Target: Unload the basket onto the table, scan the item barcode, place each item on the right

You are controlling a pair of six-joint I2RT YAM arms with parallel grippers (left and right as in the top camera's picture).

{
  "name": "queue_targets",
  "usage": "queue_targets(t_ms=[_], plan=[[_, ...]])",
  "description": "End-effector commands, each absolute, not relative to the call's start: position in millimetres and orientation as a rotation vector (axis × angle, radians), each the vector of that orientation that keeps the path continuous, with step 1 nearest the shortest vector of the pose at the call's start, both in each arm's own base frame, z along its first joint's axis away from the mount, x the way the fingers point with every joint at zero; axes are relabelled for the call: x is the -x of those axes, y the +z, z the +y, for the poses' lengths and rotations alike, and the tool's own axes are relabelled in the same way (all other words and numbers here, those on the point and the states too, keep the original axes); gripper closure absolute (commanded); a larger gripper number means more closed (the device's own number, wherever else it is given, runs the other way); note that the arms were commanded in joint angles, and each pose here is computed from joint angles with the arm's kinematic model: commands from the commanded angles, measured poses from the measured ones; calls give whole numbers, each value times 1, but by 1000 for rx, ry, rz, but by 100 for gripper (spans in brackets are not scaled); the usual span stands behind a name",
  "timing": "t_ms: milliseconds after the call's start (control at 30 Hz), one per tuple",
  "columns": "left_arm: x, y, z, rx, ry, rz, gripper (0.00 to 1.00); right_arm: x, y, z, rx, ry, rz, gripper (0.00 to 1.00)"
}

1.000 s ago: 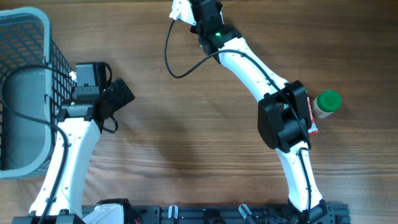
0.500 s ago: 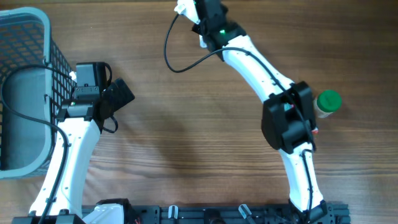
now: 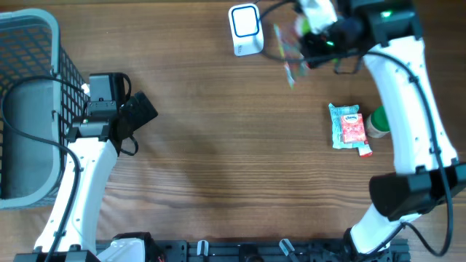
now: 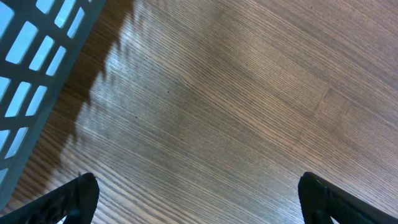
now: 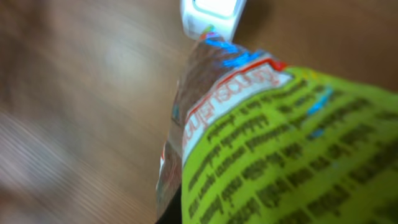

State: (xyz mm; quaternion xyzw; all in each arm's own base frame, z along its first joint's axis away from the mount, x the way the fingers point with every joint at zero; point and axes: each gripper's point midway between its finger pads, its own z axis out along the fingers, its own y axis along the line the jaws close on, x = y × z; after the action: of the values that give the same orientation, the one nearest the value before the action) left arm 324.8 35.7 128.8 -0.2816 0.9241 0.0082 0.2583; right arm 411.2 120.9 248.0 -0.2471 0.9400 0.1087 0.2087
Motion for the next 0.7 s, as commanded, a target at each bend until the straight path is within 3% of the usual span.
queue_targets(t_ms=[0, 233, 467, 533, 667], plan=[[-326, 133, 39, 764, 37, 2488, 0, -387, 191, 108, 571, 485, 2841, 96], [-326, 133, 39, 764, 37, 2488, 0, -345, 95, 100, 577, 528, 3037, 96], [-326, 133, 39, 764, 37, 2488, 0, -335, 48, 75, 581, 310, 3096, 96], [-326, 133, 39, 764, 37, 2488, 0, -336, 46, 65, 554, 217, 3115, 73], [-326, 133, 39, 764, 37, 2488, 0, -339, 49, 60, 556, 161, 3111, 47]])
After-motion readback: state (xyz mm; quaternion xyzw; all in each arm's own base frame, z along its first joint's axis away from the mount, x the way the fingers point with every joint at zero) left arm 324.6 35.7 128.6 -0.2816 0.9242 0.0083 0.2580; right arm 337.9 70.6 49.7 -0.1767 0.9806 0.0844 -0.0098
